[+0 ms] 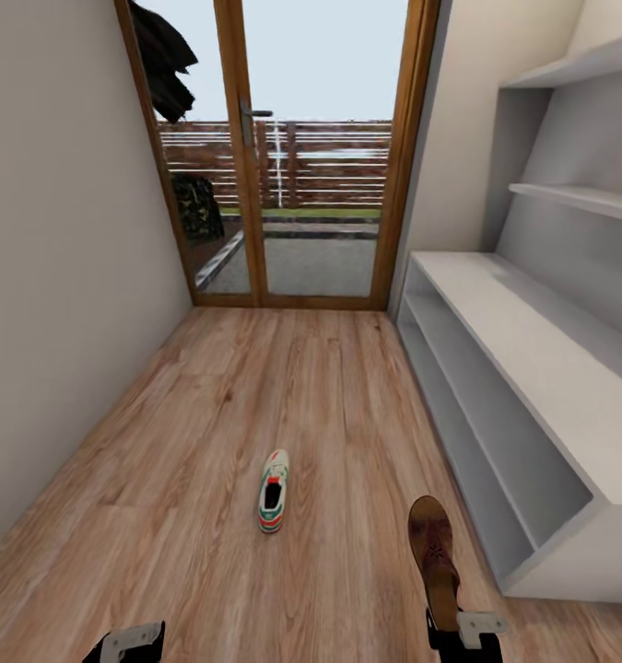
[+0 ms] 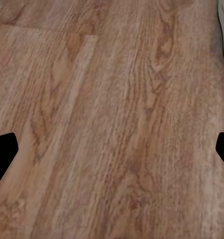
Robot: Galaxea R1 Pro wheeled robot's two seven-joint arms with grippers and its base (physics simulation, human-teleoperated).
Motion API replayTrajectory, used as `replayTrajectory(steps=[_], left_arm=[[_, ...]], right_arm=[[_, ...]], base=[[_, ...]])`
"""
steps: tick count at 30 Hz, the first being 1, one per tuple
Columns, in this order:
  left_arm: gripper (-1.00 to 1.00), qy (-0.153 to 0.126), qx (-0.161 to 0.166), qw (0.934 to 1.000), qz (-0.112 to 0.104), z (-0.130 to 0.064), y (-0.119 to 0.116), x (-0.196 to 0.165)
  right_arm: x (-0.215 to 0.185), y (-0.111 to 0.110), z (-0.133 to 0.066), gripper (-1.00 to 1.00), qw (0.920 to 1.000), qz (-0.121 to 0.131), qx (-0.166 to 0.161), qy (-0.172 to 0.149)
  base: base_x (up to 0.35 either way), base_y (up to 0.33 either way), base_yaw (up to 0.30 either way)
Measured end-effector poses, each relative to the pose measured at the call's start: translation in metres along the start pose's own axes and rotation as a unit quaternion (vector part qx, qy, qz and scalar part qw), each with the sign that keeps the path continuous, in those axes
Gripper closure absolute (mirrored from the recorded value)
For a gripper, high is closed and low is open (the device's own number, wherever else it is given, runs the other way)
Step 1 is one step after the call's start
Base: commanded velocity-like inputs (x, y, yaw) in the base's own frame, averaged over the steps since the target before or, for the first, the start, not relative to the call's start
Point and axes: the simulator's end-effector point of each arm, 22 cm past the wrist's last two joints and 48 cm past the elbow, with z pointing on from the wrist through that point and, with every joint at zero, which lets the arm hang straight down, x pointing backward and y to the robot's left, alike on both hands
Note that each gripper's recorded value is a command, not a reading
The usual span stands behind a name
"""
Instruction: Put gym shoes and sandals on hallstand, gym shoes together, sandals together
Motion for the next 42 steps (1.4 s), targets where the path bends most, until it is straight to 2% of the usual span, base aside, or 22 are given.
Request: replayTrajectory(steps=[26, 42], left_arm=[[-1.00, 0.000, 0.000, 1.0000, 0.001, 0.0000, -0.0001, 0.0001], [-1.00, 0.000, 0.000, 1.0000, 0.001, 0.0000, -0.0001, 0.0004]], right_arm=[[-0.0002, 0.0011, 0.0000, 1.00, 1.0000, 0.000, -0.001, 0.000], [-0.0008, 0.0049, -0.0002, 1.00, 1.0000, 0.002, -0.002, -0.001]], base=[[0.335, -0.006, 0.000], [0.119, -0.063, 0.000]])
